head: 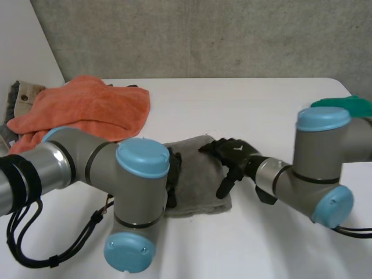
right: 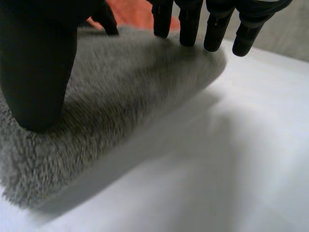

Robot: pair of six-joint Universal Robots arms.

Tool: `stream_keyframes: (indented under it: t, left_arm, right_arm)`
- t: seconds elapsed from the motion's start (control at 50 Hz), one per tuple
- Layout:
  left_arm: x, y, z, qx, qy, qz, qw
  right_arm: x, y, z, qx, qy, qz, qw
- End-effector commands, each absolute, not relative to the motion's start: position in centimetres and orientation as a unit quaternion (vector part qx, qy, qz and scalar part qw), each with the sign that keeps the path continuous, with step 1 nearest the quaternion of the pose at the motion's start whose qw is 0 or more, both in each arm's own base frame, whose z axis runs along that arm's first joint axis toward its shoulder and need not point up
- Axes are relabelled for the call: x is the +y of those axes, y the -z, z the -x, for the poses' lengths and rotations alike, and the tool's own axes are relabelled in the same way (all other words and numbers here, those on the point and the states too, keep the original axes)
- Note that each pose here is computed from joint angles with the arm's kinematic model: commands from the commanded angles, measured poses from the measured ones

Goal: Fold the laundry.

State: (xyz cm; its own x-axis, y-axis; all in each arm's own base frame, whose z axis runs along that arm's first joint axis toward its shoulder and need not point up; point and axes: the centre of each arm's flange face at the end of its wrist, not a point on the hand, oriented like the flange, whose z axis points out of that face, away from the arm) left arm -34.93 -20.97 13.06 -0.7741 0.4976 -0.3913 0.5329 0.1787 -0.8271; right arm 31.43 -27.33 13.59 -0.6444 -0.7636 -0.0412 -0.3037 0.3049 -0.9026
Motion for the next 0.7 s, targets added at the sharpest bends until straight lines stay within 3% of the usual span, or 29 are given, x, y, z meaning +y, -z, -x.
stream_keyframes:
  t: [0.02,0.14,0.3,0.5,0.7]
  left_arm:
    - [-20.5,-12.5,34.3,0.765,0.537,-0.355,0.034]
    - [-20.8,-15.0,34.9,0.747,0.573,-0.337,0.018]
    - [-20.5,-23.2,35.2,0.680,0.670,-0.295,-0.040]
    - [-20.6,-27.0,34.1,0.620,0.683,-0.356,-0.150]
    - [-20.3,-26.1,34.0,0.626,0.665,-0.366,-0.179]
  right_arm:
    - [-26.9,-12.8,-32.2,0.762,0.485,0.396,0.164]
    - [-27.0,-15.9,-31.7,0.729,0.536,0.411,0.111]
    - [-24.8,-20.1,-31.2,0.668,0.623,0.393,0.106]
    - [-17.4,-15.5,-32.5,0.636,0.599,0.457,0.167]
    - [-18.6,-11.3,-34.3,0.620,0.601,0.480,0.156]
